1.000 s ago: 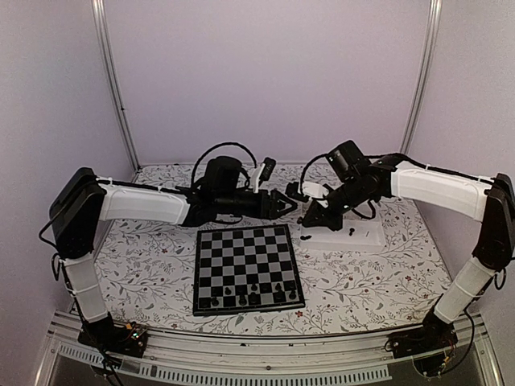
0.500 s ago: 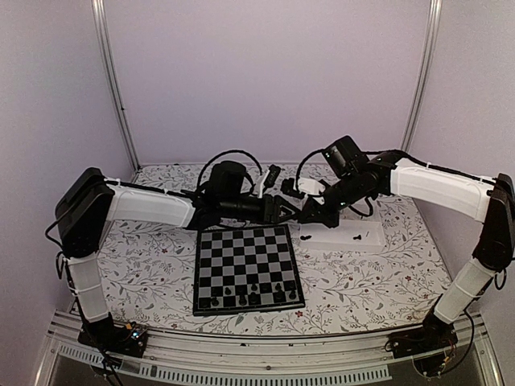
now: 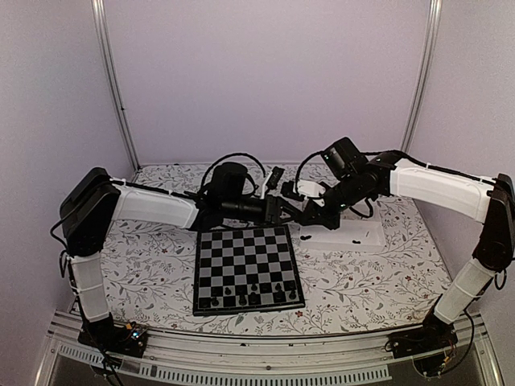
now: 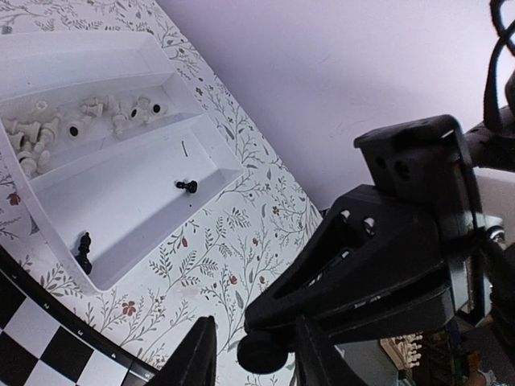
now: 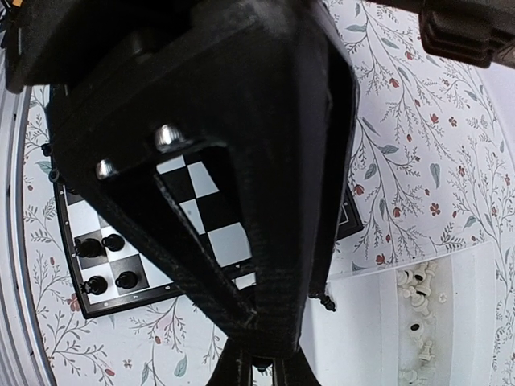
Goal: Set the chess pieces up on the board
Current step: Place the chess piece on the chessboard.
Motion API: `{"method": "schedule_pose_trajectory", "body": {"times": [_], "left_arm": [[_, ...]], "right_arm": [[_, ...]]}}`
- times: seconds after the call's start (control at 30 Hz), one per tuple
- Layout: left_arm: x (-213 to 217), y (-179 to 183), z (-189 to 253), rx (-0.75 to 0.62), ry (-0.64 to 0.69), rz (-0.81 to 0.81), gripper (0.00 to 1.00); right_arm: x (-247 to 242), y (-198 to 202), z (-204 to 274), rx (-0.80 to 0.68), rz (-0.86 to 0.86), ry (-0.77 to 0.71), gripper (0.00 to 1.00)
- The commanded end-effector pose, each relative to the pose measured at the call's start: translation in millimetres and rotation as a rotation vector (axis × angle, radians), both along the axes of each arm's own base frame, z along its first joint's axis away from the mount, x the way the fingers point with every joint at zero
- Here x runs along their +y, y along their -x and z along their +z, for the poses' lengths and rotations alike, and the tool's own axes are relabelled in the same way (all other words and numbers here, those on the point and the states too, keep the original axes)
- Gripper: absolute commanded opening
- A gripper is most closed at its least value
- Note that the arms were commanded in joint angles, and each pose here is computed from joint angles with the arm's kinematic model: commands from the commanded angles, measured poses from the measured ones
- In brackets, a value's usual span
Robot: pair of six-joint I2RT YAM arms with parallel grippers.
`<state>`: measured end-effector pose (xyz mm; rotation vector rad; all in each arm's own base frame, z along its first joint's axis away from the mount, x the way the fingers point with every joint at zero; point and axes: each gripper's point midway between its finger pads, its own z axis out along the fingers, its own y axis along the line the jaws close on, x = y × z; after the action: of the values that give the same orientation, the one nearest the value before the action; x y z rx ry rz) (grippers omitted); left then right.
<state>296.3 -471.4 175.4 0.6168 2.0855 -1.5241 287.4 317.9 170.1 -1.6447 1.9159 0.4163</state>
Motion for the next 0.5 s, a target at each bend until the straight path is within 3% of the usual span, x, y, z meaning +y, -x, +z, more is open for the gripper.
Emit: {"method": "schedule_pose_trajectory", "body": {"times": [0.0,0.2,0.4,0.47], "left_arm": [[-10,11,8,0.011,0.043,-0.057,0.34],[-13,16,12,0.059,0.093,-0.082,0.32],[-13,16,13,0.096,0.120,-0.074,0.38],[-13,15,14,0.100,0.130,-0.070,0.34]], "right_arm": [[7,-10,17,-0.050,-0.028,-0.040,0.05],[11,-15,21,-0.051,-0.055,-0.058,0.05],[17,-19,22,-0.024,-0.074,-0.076,0.05],[20,-19,24,-0.015,-0.076,-0.085,0.05]]}}
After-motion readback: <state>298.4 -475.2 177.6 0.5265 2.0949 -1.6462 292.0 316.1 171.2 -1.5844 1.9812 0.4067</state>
